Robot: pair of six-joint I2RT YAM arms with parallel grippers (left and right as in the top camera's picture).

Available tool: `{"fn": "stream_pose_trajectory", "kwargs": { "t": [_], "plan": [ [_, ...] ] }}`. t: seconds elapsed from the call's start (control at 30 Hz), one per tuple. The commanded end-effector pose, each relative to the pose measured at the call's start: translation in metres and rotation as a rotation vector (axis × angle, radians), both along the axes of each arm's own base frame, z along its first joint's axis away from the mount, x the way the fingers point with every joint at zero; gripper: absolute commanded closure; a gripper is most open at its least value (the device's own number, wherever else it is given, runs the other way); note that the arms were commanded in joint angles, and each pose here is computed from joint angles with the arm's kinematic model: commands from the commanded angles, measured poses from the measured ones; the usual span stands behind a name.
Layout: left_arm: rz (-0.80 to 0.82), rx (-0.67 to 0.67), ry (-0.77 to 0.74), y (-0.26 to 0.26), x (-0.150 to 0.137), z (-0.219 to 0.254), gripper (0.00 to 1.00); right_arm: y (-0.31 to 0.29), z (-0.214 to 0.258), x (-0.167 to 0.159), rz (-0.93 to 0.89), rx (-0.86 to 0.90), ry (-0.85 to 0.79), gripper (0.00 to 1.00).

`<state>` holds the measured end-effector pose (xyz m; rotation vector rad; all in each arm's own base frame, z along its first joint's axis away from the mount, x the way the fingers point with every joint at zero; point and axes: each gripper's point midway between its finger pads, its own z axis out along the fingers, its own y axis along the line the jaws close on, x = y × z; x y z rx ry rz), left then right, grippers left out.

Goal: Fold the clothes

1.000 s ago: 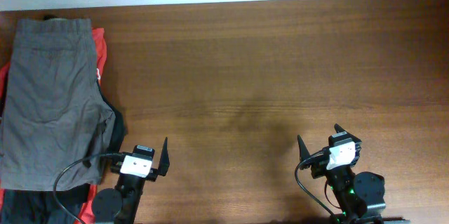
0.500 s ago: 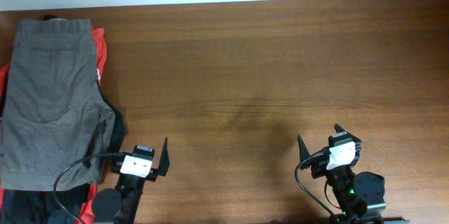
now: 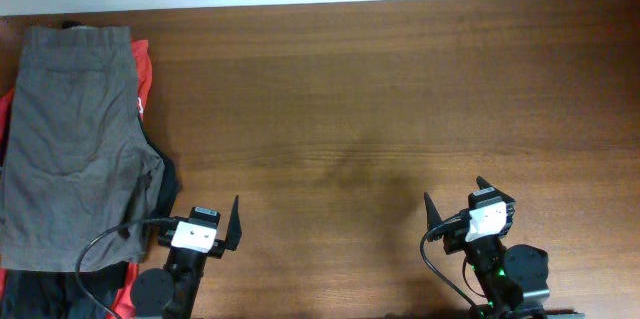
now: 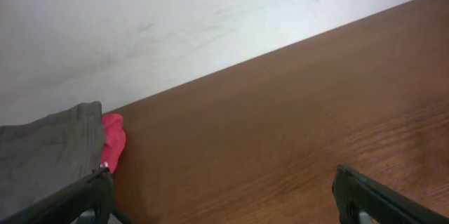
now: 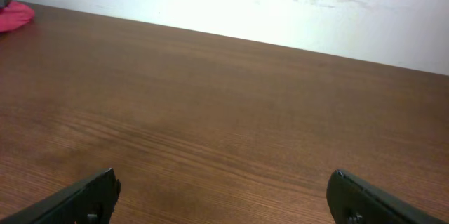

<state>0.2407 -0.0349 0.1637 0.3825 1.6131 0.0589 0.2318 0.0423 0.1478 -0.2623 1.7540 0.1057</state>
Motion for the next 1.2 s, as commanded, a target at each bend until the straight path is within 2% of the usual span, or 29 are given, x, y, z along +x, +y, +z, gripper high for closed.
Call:
{"fn": "stream_pose_trajectory", "kwargs": {
  "t": [0.0,0.13,0.33,0.53,0.73,0.87,1.03,1.17],
  "plan": [
    [-0.051,-0.018,-0.024,-0.009,-0.001,0.003,0.01,0.002,-0.002,-0.001,0.011,0.011,0.003,0.01],
    [-0.063,-0.135,-0.054,-0.012,-0.003,0.023,0.01,0.019,0.003,-0.005,0.112,0.033,-0.012,0.01],
    [-0.068,-0.146,0.018,-0.013,-0.007,0.059,0.01,0.034,0.037,-0.012,0.194,0.133,-0.077,0.01],
    [-0.067,-0.148,0.196,-0.016,0.024,0.097,0.01,0.034,0.085,-0.019,0.195,0.171,-0.130,0.01],
    [-0.135,-0.176,0.498,-0.033,0.072,0.109,0.01,0.035,0.105,-0.004,0.178,0.201,0.015,0.01],
    [-0.122,-0.184,0.665,-0.035,0.103,0.104,0.01,0.037,0.116,0.026,0.162,0.204,0.209,0.01],
    [-0.139,-0.196,0.706,-0.039,0.129,0.086,0.01,0.055,0.105,0.066,0.215,0.245,0.534,0.01],
    [-0.229,-0.229,0.679,-0.054,0.142,0.087,0.01,0.073,0.097,0.093,0.297,0.297,0.634,0.01]
  ]
}}
